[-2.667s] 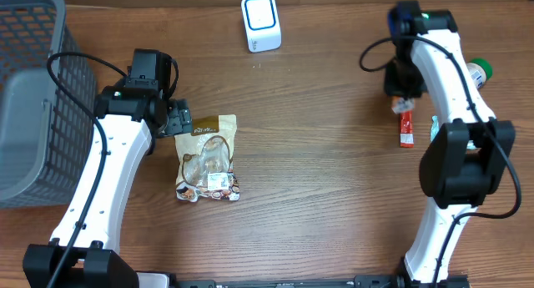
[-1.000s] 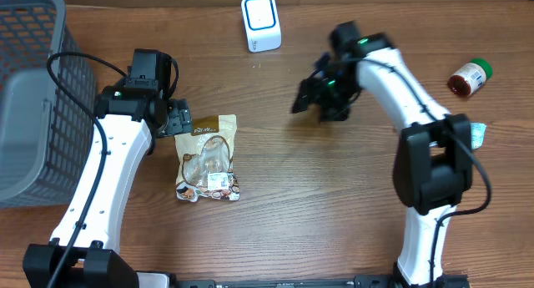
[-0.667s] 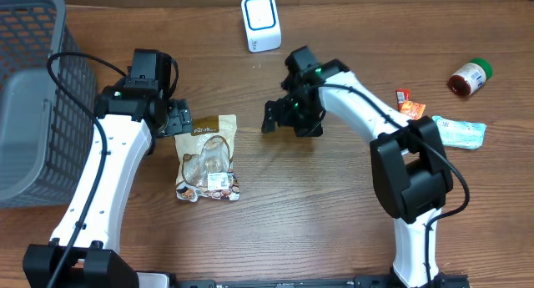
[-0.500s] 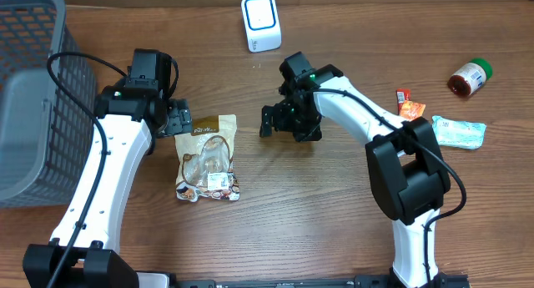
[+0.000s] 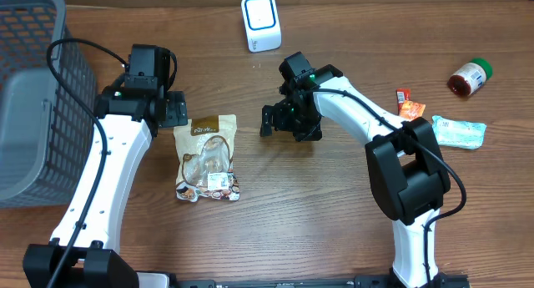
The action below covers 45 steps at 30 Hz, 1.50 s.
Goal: Scan the item barcode
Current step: 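Reach the left gripper down and grasp the cream pouch's edge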
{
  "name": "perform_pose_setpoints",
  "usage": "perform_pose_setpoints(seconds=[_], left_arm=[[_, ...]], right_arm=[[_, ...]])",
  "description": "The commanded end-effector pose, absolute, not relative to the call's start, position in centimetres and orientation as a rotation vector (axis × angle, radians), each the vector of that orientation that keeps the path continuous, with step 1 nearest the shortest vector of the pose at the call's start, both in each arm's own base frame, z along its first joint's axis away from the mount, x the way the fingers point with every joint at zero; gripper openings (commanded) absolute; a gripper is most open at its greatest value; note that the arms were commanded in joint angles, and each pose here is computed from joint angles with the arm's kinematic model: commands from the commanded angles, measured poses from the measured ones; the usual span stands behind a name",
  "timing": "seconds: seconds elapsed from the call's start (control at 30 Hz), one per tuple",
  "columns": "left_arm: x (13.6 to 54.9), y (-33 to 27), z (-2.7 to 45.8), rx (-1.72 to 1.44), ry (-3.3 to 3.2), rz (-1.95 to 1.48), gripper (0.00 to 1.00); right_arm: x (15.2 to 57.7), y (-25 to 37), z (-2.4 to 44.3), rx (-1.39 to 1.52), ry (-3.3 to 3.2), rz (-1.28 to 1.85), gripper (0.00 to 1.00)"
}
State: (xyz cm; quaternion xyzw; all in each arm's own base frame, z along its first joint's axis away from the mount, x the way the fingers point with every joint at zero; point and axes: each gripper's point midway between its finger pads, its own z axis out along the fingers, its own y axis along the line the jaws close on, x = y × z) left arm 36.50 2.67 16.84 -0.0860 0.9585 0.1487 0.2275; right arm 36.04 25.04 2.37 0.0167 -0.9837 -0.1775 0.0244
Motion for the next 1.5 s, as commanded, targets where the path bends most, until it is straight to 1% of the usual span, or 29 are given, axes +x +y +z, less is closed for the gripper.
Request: perform_pose_setpoints(seconds=[0.0,0.07,0.13,0.2,0.27,0.3,0.33,0.37,0.5,0.57,0.77,0.93,1.0,1.2,1.23,1.3,1.47], left_arm=[[37.1,2.1,16.9,-0.214,2.632,0.368,1.0],[36.9,-0.4,16.2,-0.235,2.674,0.154,1.0],[35.0,-3.9,15.2,-0.203,2.784,-0.118,1.0],[34.2,-5.1,15.0,-0.185,2.824,-0.22,1.0],[33.3,-4.9,14.5,-0.194,2.863,-0.204,0.43],[33.1,-4.9,14.2,-0.2,2.871,-0.202,0.27],[32.9,-4.9,13.9,-0.201,2.877,-0.202,0.18],[32.7,-4.9,13.4,-0.217,2.886,-0.201,0.12],[31.6,-4.2,11.5,-0.284,2.924,-0.149,0.09],[31.1,-3.0,10.2,-0.326,2.931,-0.053,0.04],[31.1,-2.1,7.9,-0.339,2.905,0.012,0.04],[31.3,-0.9,6.3,-0.428,2.847,0.1,0.04],[31.6,-0.2,5.7,-0.471,2.813,0.141,0.07],[31.2,-1.1,3.2,-0.468,2.891,0.088,0.07],[31.2,-1.2,2.7,-0.468,2.905,0.087,0.04],[31.1,-1.3,1.6,-0.469,2.934,0.094,0.04],[31.6,-2.1,-0.6,-0.365,2.981,0.043,0.04]], right_arm=[[36.1,24.9,2.3,0.044,-3.051,-0.537,1.0],[36.1,24.9,2.3,0.044,-3.051,-0.537,1.0],[36.1,24.9,2.3,0.045,-3.051,-0.537,1.0],[36.1,24.9,2.3,0.045,-3.051,-0.537,1.0],[36.1,24.9,2.3,0.044,-3.051,-0.537,1.0],[36.1,24.9,2.3,0.044,-3.051,-0.537,1.0],[36.1,24.9,2.3,0.045,-3.051,-0.537,1.0],[36.1,24.9,2.3,0.044,-3.051,-0.537,1.0],[36.1,24.9,2.3,0.044,-3.051,-0.537,1.0],[36.1,24.9,2.3,0.045,-3.051,-0.537,1.0],[36.1,24.9,2.3,0.045,-3.051,-0.538,1.0],[36.1,24.9,2.3,0.045,-3.051,-0.538,1.0],[36.2,25.1,2.4,0.046,-3.051,-0.553,1.0],[36.1,25.0,2.4,0.047,-3.047,-0.549,1.0],[36.1,25.0,2.5,0.071,-3.048,-0.549,1.0],[36.4,24.5,3.0,0.18,-3.056,-0.557,1.0],[37.7,21.5,4.5,0.063,-3.043,-0.534,1.0]])
